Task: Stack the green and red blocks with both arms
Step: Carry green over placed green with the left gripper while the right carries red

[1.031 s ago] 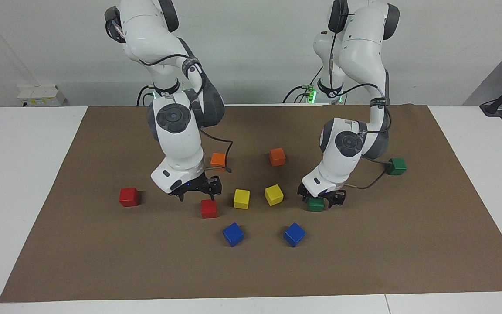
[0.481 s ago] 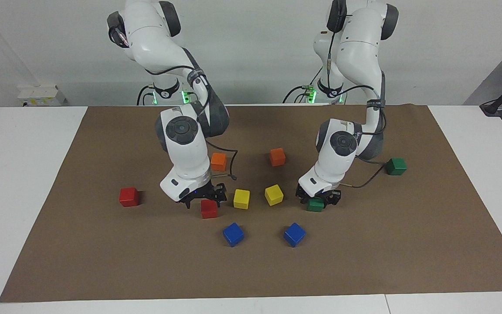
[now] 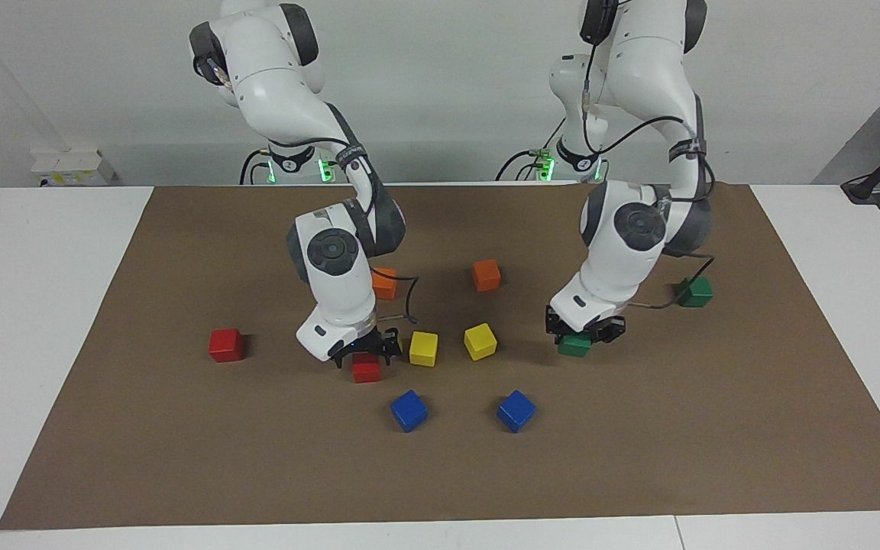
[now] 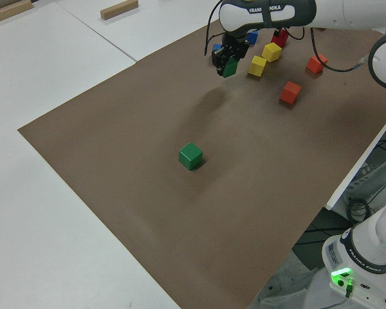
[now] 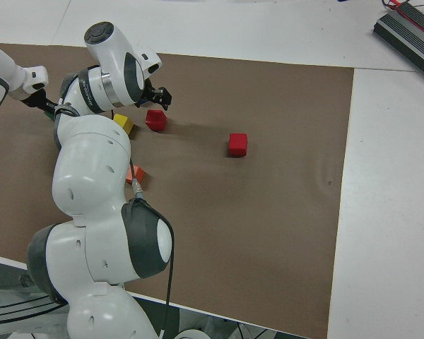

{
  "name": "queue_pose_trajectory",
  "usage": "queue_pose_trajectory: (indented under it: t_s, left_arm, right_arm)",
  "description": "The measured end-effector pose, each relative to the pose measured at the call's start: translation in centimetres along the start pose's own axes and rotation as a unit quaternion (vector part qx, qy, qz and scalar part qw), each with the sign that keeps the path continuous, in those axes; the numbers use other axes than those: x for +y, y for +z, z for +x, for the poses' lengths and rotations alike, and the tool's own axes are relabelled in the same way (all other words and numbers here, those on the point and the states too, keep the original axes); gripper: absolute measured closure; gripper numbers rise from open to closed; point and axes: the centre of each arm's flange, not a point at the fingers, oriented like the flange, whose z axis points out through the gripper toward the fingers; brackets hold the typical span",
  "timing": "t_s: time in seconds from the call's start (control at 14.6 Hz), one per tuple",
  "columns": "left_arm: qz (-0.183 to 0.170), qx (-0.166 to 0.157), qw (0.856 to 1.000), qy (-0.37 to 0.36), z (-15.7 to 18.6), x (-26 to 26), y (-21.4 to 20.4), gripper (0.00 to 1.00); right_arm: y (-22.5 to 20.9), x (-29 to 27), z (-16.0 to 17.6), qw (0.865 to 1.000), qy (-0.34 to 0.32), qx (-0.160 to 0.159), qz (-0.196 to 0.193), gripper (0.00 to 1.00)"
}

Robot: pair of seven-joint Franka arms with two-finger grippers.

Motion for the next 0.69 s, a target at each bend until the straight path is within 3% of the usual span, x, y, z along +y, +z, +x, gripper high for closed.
queue_pose_trajectory:
  t_s: [0.21, 0.34, 0.41, 0.55, 0.69]
  left_arm:
    - [0.000, -0.015, 1.000, -0.013, -3.0, -6.0, -6.5, 0.45]
    - [-0.003, -0.029, 1.000, 0.009, -5.0, -10.0, -8.7, 0.45]
    - [-0.005, -0.034, 0.999, 0.017, -6.0, -12.0, -9.2, 0.45]
    - [-0.011, -0.041, 0.999, 0.032, -8.0, -16.2, -9.1, 0.45]
    - [-0.020, -0.050, 0.997, 0.049, -10.1, -20.2, -8.3, 0.45]
  right_arm:
    - [0.5, 0.0, -0.2, 1.000, 0.000, 0.001, 0.001, 0.00]
    - [0.8, 0.0, -0.3, 1.000, 0.000, 0.002, 0.001, 0.00]
    - [1.1, 0.0, -0.4, 1.000, 0.001, 0.004, 0.002, 0.08]
    - [1.3, 0.1, -0.5, 1.000, 0.003, 0.005, 0.003, 0.11]
    - [1.2, 0.2, -0.5, 1.000, 0.004, 0.005, 0.002, 0.27]
